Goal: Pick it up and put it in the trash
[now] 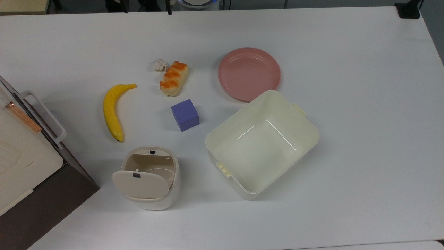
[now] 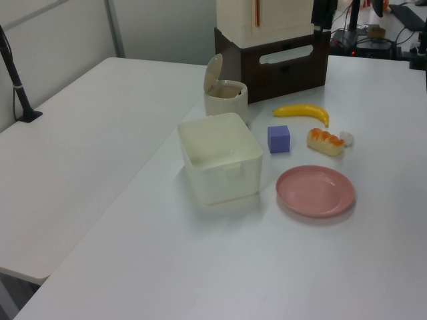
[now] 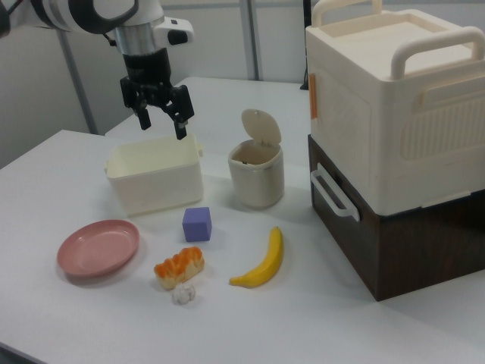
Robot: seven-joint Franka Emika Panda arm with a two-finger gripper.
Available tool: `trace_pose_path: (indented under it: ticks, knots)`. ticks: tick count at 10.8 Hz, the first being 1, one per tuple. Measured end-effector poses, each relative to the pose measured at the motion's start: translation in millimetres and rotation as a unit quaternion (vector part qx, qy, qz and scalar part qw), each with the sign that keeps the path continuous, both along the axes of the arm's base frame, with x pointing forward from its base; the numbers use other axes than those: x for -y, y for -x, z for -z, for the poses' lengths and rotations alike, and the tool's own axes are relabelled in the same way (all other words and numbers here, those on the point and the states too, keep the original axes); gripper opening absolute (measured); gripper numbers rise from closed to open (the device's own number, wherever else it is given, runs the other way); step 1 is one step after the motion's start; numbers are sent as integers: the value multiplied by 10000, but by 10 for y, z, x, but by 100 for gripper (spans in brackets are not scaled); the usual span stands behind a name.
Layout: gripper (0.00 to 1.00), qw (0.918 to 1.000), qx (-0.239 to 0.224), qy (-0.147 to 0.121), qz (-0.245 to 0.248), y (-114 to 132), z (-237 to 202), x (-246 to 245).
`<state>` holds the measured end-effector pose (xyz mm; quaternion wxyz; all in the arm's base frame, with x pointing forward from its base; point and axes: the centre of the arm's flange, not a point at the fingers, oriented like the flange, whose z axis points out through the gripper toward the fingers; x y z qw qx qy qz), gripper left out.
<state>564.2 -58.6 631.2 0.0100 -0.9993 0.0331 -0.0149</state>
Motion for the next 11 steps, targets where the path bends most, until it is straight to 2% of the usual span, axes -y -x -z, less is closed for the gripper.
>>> trace_pose_path:
  ticks: [6,11]
  knots:
    - [100,9999,-4,2,108,-3,1,-25]
    - [100,9999,-22,112,91,-5,10,-1]
